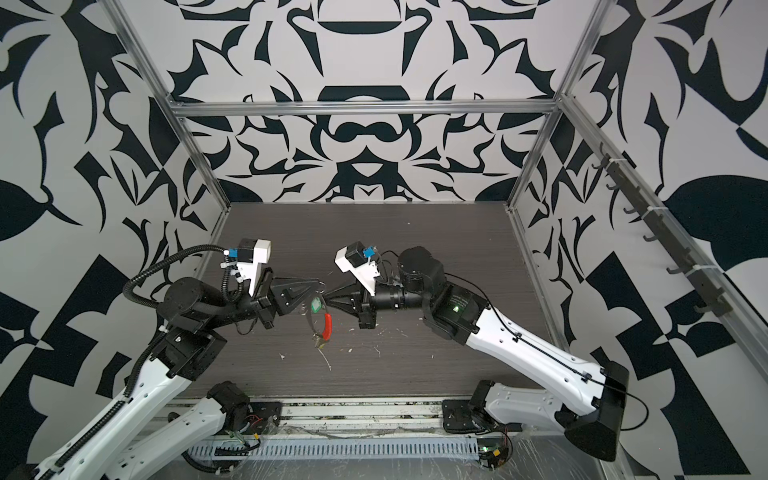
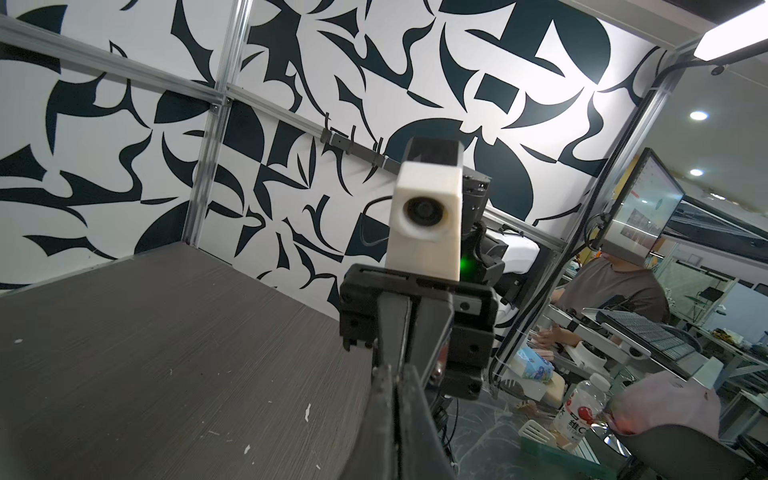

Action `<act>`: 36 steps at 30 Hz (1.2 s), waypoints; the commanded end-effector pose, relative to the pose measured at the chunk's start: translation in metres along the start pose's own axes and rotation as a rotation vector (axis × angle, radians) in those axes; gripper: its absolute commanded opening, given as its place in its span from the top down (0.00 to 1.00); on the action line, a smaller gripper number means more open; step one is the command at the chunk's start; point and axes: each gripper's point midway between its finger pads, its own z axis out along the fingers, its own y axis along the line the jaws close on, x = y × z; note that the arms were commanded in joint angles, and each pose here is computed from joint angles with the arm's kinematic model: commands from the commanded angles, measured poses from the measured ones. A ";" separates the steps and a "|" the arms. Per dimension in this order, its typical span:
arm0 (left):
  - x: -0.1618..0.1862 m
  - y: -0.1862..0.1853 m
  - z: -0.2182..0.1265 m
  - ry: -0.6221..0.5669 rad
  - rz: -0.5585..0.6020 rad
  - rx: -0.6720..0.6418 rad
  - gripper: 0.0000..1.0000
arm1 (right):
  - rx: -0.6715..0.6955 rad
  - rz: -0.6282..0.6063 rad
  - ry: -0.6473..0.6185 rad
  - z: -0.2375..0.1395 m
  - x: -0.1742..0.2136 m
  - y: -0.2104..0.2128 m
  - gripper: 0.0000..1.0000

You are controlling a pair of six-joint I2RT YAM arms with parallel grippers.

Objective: Remove the keys from the keyring

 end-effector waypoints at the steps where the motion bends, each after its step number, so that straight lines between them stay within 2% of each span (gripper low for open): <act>1: -0.013 -0.010 -0.001 -0.058 0.033 0.042 1.00 | -0.034 -0.018 -0.045 0.000 -0.011 0.008 1.00; 5: -0.010 -0.008 0.000 -0.047 0.025 0.037 1.00 | -0.013 -0.009 -0.044 0.000 -0.010 0.004 1.00; 11: -0.001 0.001 -0.011 -0.005 0.050 -0.075 1.00 | 0.142 0.006 -0.040 -0.017 0.001 -0.021 1.00; 18: 0.021 0.022 -0.022 0.044 0.021 -0.207 1.00 | 0.314 0.153 -0.122 -0.056 0.011 -0.084 1.00; 23: 0.029 0.030 -0.029 0.033 0.002 -0.253 1.00 | 0.445 0.339 0.001 -0.058 0.069 -0.139 1.00; 28: 0.034 0.035 -0.034 0.027 -0.009 -0.282 1.00 | 0.545 0.532 0.142 -0.051 0.158 -0.177 1.00; 36: 0.041 0.040 -0.034 0.037 -0.027 -0.289 1.00 | 0.658 0.671 0.259 -0.054 0.249 -0.205 1.00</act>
